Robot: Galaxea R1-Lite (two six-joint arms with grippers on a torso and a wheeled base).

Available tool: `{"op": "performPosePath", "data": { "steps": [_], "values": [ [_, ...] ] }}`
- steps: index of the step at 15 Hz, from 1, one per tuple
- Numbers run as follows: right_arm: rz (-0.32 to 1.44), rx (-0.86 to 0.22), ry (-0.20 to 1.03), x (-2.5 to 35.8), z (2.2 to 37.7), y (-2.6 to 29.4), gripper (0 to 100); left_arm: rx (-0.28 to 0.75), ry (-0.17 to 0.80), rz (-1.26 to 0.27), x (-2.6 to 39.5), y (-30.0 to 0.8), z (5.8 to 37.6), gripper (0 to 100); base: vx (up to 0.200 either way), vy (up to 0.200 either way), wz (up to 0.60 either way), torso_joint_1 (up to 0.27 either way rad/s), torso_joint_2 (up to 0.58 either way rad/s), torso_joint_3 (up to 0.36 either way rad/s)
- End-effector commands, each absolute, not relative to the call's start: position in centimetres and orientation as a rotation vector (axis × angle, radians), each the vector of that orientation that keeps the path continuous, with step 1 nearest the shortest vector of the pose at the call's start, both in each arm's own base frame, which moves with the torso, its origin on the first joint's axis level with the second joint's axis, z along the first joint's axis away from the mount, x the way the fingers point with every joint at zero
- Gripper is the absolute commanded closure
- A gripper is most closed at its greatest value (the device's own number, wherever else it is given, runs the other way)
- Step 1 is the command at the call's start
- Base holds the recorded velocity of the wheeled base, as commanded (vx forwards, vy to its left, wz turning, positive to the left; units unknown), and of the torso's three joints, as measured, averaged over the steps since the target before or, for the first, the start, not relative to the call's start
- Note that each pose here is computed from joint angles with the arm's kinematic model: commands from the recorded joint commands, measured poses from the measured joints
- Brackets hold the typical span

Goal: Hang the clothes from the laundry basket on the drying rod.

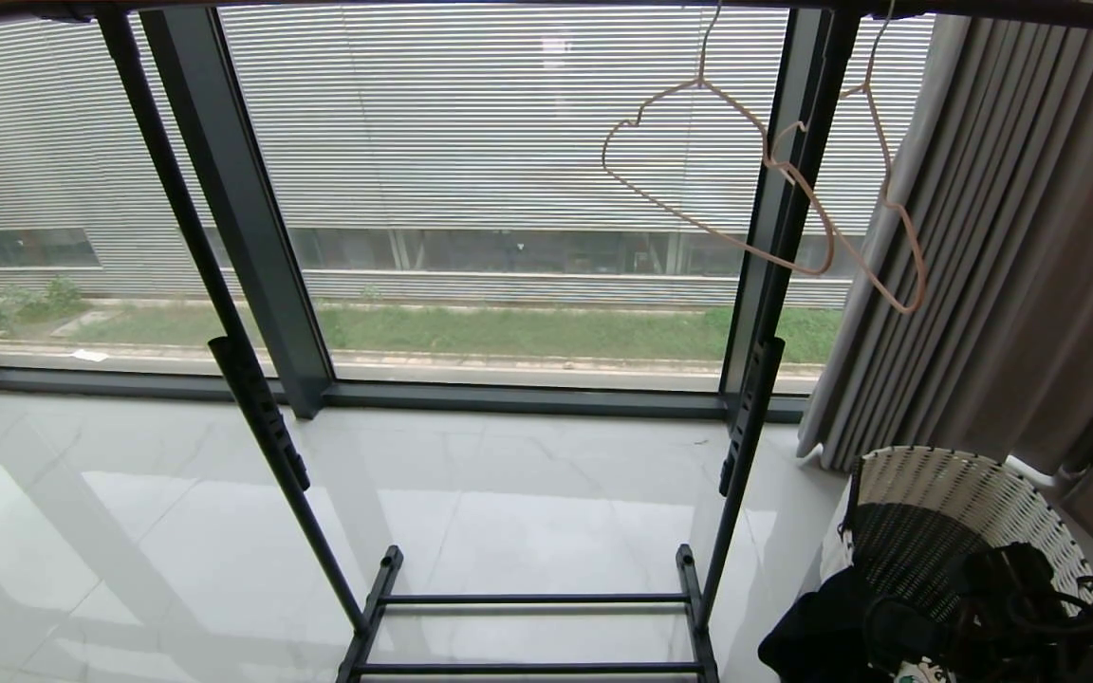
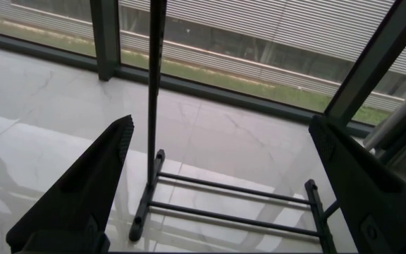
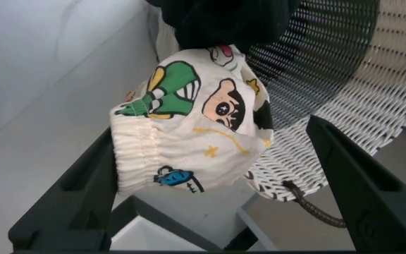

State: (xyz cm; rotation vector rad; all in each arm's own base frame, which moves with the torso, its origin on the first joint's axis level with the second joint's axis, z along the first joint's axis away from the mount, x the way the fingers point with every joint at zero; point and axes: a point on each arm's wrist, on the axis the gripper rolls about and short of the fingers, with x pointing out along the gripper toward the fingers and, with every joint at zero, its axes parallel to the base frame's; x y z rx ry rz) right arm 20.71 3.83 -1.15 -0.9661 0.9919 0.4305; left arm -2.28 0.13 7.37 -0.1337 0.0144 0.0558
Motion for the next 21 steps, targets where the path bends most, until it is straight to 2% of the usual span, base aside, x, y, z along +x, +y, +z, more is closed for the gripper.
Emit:
{"op": "performPosePath", "data": {
  "steps": [1, 6, 7, 12, 15, 19, 21],
  "values": [
    [0.425, -0.966, 1.016, 20.8, -1.8, 3.6, 0, -0.134, 0.013, 0.056, -2.3, 0.1, 7.4, 0, 0.0, 0.0, 0.0, 0.0, 0.0, 0.0],
    [0.397, -0.971, 0.994, 20.9, -2.2, 3.6, 0, -0.134, 0.013, 0.056, -2.3, 0.1, 7.4, 0, 0.0, 0.0, 0.0, 0.0, 0.0, 0.0],
    [0.395, -0.97, 0.993, 20.8, -2.4, 3.5, 100, -0.134, 0.013, 0.056, -2.3, 0.1, 7.4, 0, 0.0, 0.0, 0.0, 0.0, 0.0, 0.0],
    [0.392, -0.97, 0.984, 20.8, -2.5, 3.5, 100, -0.134, 0.015, 0.056, -2.3, 0.1, 7.4, 0, 0.0, 0.0, 0.0, 0.0, 0.0, 0.0],
    [0.347, -0.966, 0.952, 20.1, -1.2, 3.1, 100, -0.141, 0.014, 0.056, -2.3, 0.1, 7.4, 0, 0.0, 0.0, 0.0, 0.0, 0.0, 0.0],
    [0.201, -0.921, 0.887, 17.3, 2.3, 0.9, 100, -0.142, 0.014, 0.056, -2.3, 0.1, 7.4, 0, 0.0, 0.0, 0.0, 0.0, 0.0, 0.0],
    [0.105, -0.898, 0.775, 16.3, 5.0, 0.1, 100, -0.144, 0.013, 0.056, -2.3, 0.1, 7.4, 0, 0.0, 0.0, 0.0, 0.0, 0.0, 0.0]
  ]
}}
